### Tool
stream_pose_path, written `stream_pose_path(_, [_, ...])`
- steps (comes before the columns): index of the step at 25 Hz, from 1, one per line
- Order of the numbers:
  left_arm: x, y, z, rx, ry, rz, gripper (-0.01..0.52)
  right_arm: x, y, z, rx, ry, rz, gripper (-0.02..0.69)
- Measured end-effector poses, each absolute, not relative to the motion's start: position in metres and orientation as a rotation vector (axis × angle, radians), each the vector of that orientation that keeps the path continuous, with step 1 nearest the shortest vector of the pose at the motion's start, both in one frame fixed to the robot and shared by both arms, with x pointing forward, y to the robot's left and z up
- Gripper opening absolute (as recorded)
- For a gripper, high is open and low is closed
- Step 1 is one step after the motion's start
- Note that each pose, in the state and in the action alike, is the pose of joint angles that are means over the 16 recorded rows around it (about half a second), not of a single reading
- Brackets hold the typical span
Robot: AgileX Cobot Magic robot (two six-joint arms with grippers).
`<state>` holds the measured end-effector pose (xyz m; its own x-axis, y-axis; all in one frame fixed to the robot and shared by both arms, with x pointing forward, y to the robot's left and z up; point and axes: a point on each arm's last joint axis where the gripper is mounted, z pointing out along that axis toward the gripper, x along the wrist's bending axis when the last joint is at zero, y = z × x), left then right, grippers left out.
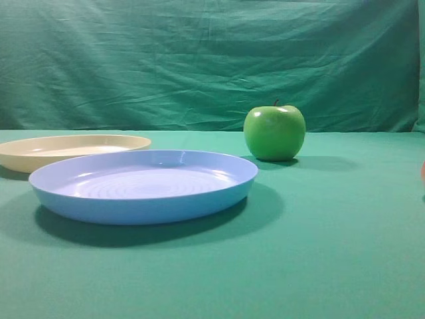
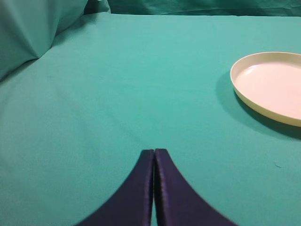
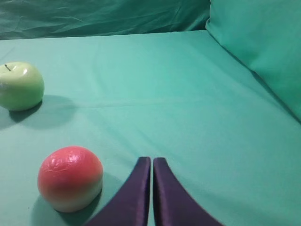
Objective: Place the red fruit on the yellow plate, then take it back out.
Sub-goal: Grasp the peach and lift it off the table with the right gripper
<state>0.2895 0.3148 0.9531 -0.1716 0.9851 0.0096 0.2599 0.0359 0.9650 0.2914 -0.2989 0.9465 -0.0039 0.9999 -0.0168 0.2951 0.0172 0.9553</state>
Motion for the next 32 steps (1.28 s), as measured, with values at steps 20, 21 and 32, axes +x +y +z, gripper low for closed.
stream_pose_path(20, [0.290,0.315,0.953,1.306,1.542,1.189,0.000,0.292,-0.298,0.950,1.401,1.403,1.079,0.000])
stream_pose_path(21, [0.290,0.315,0.953,1.306,1.542,1.189,0.000,0.293,-0.298,0.951,1.394,1.389,1.095,0.000])
stream_pose_path(32, [0.290,0.315,0.953,1.306,1.542,1.189,0.000,0.291,-0.296,1.000,1.312,1.225,1.270,0.000])
